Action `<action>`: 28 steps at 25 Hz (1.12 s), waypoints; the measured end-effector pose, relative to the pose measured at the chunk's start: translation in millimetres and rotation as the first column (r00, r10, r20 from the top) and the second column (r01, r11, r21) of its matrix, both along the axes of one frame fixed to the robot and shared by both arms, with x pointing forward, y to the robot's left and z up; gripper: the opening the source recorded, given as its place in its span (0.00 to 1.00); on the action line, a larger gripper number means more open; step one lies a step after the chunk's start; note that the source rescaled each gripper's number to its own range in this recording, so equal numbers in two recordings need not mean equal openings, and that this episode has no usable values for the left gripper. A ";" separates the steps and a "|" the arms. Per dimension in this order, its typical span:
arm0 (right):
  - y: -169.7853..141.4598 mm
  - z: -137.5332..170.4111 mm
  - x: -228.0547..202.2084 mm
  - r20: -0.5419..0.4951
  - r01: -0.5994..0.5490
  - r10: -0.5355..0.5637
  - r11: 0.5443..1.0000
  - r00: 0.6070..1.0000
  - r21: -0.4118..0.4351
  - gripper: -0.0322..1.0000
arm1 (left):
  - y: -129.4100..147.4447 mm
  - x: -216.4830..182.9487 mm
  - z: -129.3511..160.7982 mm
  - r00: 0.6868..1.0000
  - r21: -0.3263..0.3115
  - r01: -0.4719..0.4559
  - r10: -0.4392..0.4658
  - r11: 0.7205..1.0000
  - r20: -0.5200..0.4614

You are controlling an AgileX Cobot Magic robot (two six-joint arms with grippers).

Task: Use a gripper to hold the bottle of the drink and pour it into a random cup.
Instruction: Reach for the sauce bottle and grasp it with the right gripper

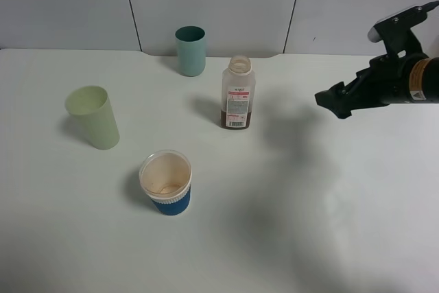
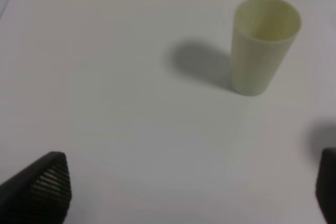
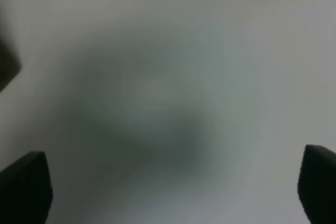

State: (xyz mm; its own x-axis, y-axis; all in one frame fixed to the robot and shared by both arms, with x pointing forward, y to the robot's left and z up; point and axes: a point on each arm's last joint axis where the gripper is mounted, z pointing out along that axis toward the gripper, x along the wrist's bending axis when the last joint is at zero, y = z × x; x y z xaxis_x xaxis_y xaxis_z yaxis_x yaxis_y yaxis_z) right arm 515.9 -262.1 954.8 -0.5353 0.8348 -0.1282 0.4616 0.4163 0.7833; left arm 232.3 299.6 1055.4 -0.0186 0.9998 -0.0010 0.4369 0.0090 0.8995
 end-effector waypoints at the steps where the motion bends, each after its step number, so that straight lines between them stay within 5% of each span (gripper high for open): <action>1: 1.4 -4.5 0.8 -0.004 -0.030 0.030 0.999 1.000 -0.010 0.90 | 0.0 0.0 0.0 1.000 0.000 0.000 0.000 1.000 0.000; 10: 11.2 -23.5 26.8 0.004 -0.165 0.165 0.986 0.986 0.007 0.90 | 0.1 0.0 0.0 1.000 0.001 -0.001 0.001 1.000 0.000; 17: 33.3 -32.4 54.2 0.064 -0.344 0.339 0.933 0.939 0.104 0.74 | 0.1 0.0 0.0 1.000 0.001 -0.001 0.001 1.000 0.000; 28: 63.0 -43.9 85.5 0.060 -0.495 0.492 0.863 0.869 0.102 0.72 | 0.1 0.0 0.0 1.000 0.001 -0.001 0.001 1.000 0.000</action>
State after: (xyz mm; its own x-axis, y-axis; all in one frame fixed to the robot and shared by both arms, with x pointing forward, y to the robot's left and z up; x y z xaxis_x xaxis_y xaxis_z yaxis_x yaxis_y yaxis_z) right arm 601.4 -199.1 911.0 -0.8784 0.4722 -0.0740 0.1937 0.4931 0.8482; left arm 232.3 299.7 1055.4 -0.0191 0.9998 -0.0003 0.4369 0.0086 0.8995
